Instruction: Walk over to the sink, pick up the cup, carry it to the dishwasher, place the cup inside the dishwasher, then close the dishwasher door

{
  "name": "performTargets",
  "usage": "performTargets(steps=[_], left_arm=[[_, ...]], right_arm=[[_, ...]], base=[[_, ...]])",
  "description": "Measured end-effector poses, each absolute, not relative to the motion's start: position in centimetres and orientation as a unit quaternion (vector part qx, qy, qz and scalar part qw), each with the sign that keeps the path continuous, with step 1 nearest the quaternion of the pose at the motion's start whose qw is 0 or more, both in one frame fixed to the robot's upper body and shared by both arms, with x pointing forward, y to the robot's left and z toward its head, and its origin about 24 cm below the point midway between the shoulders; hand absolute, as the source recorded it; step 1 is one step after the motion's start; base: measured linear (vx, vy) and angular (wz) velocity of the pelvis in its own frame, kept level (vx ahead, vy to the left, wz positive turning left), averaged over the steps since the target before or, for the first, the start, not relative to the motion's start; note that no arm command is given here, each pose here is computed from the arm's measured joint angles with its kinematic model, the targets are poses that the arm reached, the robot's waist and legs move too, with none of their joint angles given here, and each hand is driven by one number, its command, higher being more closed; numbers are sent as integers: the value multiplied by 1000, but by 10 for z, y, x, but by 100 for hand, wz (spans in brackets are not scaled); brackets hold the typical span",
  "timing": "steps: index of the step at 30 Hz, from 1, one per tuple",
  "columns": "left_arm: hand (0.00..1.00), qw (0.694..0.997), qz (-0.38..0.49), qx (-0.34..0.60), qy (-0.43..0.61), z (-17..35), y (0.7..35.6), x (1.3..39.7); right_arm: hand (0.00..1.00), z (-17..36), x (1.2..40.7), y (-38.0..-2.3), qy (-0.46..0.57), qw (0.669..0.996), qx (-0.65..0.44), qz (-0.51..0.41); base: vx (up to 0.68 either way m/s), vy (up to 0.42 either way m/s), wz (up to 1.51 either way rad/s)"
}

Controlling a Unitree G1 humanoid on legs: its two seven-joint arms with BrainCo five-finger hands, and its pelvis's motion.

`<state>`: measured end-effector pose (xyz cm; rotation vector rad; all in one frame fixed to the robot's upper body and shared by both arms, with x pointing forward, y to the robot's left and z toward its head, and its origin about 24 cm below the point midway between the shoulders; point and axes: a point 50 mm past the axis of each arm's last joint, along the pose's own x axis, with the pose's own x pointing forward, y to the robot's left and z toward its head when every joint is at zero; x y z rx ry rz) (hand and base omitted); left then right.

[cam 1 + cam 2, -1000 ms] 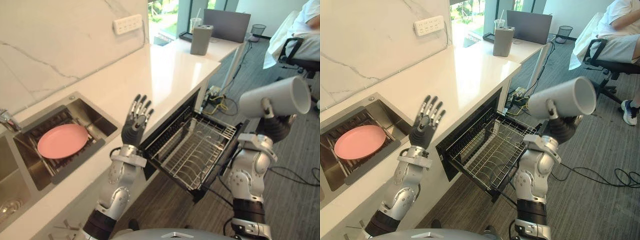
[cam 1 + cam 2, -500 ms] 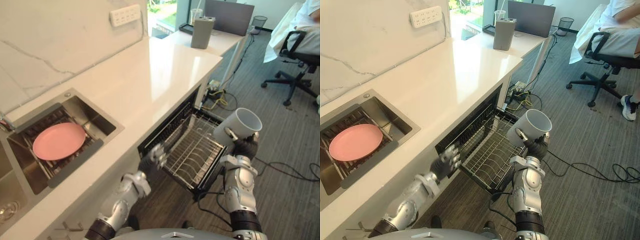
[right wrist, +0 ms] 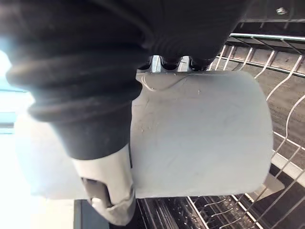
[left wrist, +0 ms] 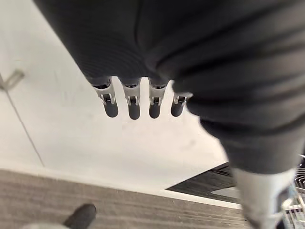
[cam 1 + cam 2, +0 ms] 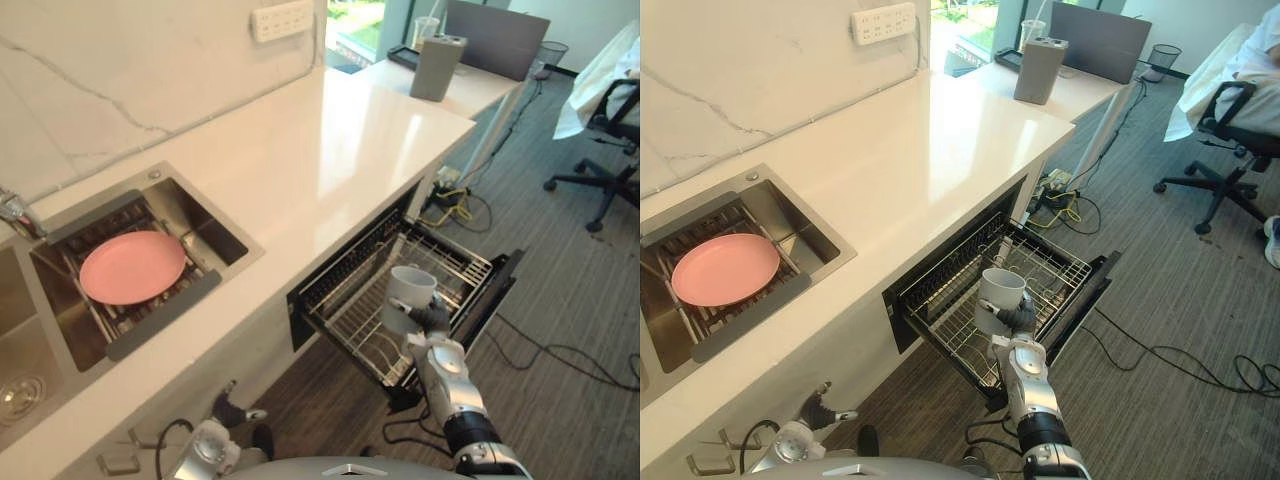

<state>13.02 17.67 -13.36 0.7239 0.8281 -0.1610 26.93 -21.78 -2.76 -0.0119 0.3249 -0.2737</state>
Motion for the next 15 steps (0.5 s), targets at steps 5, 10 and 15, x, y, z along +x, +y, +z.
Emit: performTargets(steps=[5, 10, 15], left_arm=[[0, 824, -56, 366, 430, -142, 195, 111], [0, 793, -52, 387, 468, -150, 206, 81], [0, 797, -49, 381, 466, -149, 207, 83]], right_arm=[[100, -34, 276, -229, 214, 968, -84, -98], [100, -26, 288, -250, 227, 962, -113, -98], [100, 1, 311, -273, 213, 957, -155, -120]], base=[[14, 9, 12], [13, 14, 34], [-39, 38, 37]])
